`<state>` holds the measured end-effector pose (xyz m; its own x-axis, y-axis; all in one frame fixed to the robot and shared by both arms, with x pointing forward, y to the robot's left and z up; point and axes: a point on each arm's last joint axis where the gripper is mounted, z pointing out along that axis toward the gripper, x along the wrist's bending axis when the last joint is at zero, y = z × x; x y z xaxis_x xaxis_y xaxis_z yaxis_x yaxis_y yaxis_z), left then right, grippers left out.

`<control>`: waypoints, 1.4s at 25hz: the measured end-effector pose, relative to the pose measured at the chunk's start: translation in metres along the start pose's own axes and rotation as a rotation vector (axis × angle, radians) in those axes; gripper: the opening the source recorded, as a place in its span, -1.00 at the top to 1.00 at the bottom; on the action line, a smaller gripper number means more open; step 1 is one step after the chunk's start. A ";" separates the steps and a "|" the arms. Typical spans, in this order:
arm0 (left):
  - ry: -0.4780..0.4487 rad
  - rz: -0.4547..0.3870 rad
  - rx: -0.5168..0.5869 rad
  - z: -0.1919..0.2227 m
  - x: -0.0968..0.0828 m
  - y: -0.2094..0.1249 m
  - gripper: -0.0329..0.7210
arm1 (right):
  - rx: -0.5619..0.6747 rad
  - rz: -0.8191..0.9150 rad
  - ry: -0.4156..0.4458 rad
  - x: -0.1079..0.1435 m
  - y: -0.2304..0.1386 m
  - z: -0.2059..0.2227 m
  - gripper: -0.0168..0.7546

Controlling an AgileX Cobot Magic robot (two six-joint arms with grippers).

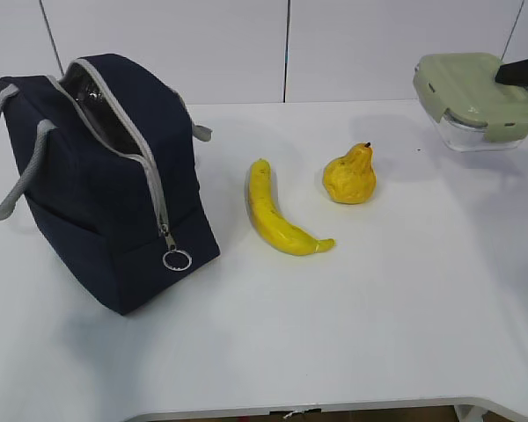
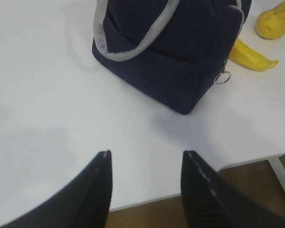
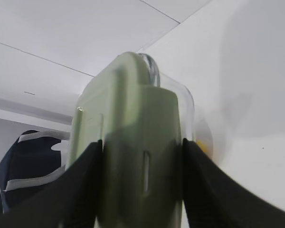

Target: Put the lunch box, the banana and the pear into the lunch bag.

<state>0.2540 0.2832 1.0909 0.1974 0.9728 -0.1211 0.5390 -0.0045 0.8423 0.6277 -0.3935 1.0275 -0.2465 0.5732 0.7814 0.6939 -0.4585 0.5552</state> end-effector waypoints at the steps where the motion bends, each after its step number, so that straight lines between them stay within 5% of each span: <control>1: -0.003 -0.005 0.003 0.002 0.000 0.007 0.03 | -0.001 -0.003 0.002 0.003 0.001 -0.001 -0.03; 7: -0.070 -0.135 0.056 0.025 -0.003 0.055 0.07 | -0.007 -0.003 0.008 0.013 0.003 -0.005 -0.03; 15: -0.202 -0.390 0.186 0.086 -0.006 0.089 -0.39 | -0.015 -0.026 0.016 0.027 0.005 -0.011 -0.03; 22: -0.212 -0.585 0.110 0.133 0.003 0.109 -0.43 | 0.025 -0.029 0.045 0.037 -0.001 0.004 -0.03; 35: -0.221 -0.771 0.112 0.204 0.016 0.112 -0.64 | 0.118 -0.106 0.103 0.071 -0.006 0.036 -0.03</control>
<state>0.4845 0.2505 1.0762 -0.1125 0.6435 -0.7571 0.6662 0.6142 0.4230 0.6308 -0.3262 1.0694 -0.3863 0.5391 0.7484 0.7331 -0.3129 0.6038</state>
